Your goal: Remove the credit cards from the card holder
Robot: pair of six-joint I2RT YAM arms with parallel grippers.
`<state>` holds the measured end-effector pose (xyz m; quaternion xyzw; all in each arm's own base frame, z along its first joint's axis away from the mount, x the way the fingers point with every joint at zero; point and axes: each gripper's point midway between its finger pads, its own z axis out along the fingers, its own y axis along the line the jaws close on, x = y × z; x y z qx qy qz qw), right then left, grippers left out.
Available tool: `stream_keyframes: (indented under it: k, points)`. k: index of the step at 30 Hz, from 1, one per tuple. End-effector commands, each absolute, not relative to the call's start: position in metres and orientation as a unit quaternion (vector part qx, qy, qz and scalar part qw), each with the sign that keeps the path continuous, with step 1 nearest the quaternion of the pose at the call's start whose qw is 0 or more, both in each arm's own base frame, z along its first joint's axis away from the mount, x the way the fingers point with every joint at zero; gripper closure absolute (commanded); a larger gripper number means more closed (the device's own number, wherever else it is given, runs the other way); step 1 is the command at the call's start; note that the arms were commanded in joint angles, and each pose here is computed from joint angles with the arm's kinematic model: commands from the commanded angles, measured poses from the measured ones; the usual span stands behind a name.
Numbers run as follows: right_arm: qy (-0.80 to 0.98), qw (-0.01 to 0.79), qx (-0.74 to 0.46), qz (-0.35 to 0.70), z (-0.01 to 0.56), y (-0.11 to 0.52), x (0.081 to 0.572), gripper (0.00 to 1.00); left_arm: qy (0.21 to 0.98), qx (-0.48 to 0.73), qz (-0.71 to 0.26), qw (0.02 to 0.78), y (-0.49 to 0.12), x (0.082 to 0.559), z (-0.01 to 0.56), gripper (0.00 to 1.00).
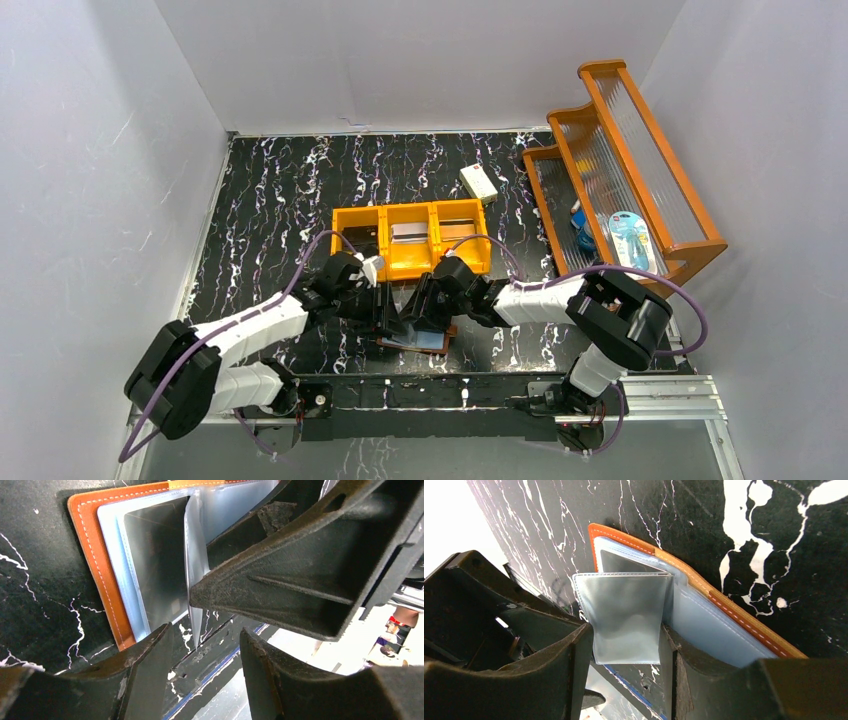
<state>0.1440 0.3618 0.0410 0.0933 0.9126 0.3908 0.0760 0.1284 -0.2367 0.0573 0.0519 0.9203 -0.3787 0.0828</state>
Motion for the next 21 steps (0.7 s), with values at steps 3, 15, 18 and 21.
stream_keyframes:
  k: [3, 15, 18, 21]
  points:
    - [0.931, 0.056, 0.099, 0.347, 0.019, 0.34, 0.131, 0.42, 0.909, 0.08, -0.399, 0.091, -0.25, 0.132, 0.057, 0.53]
    - [0.901, 0.082, 0.063, 0.421, 0.072, 0.361, 0.147, 0.26, 0.918, 0.092, -0.374, 0.093, -0.255, 0.136, 0.049, 0.88]
    - [0.909, 0.108, 0.068, 0.398, 0.083, 0.353, 0.155, 0.18, 0.92, 0.089, -0.367, 0.103, -0.254, 0.139, 0.052, 0.88]
    - [0.922, 0.134, 0.088, 0.354, 0.086, 0.336, 0.163, 0.15, 0.923, 0.09, -0.356, 0.116, -0.254, 0.143, 0.057, 0.88]
